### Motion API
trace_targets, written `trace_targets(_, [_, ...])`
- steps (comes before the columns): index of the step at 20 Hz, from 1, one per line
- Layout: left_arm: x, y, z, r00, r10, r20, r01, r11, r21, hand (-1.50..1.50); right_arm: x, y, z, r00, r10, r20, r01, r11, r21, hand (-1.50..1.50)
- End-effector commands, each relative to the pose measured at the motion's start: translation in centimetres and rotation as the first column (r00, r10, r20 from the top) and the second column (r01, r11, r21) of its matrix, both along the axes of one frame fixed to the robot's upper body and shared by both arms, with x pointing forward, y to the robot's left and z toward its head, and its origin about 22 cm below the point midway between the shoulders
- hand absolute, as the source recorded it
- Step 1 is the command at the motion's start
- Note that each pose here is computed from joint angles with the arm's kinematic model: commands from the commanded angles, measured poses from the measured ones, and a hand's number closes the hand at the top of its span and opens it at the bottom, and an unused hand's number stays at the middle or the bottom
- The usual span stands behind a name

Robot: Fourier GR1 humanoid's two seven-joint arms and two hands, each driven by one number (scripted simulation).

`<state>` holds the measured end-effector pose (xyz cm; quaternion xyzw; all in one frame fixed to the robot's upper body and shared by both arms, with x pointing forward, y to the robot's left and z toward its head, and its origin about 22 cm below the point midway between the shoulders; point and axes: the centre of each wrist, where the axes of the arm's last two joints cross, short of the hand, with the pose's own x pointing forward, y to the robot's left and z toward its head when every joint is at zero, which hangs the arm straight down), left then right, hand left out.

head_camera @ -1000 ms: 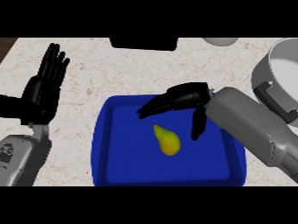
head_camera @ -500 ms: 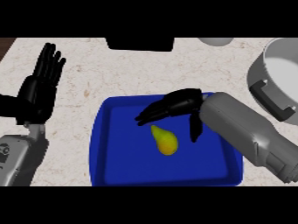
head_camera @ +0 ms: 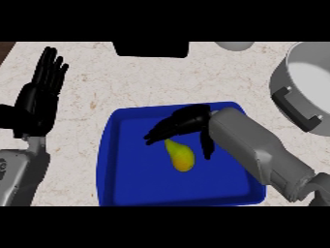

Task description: Pick the pear from the tray and place it in the pot

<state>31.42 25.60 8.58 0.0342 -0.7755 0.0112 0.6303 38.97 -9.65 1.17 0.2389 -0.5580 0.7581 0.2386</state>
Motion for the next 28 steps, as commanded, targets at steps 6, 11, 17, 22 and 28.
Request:
trace_targets(6, [0.0, 1.2, -1.2, 1.000, 0.008, -0.020, -0.009, 1.000, -0.013, 0.00, -0.8, 2.5, -2.0, 0.982, 0.129, -0.135, -0.124, 0.991, 0.049, -1.50])
trace_targets(11, [-1.3, 2.5, -0.6, 1.000, 0.020, -0.006, -0.020, 1.000, 0.002, 0.00, -2.8, 2.5, -4.6, 0.977, 0.152, -0.147, -0.145, 0.988, 0.055, -1.50])
trace_targets(17, [-0.6, 1.5, 0.4, 1.000, -0.005, 0.001, 0.005, 1.000, 0.012, 0.00, -3.7, 3.2, -5.1, 0.961, 0.261, -0.091, -0.244, 0.955, 0.166, 1.50])
trace_targets(22, [-0.8, 1.2, -1.3, 1.000, 0.014, -0.012, -0.014, 1.000, -0.004, 0.00, -4.6, 4.7, -4.5, 0.952, 0.300, -0.060, -0.283, 0.938, 0.200, 1.50])
trace_targets(28, [-0.2, 0.8, -1.1, 0.999, 0.046, -0.009, -0.046, 0.999, -0.001, 0.00, -3.6, 3.4, -3.3, 0.977, 0.213, -0.017, -0.203, 0.948, 0.247, 1.50])
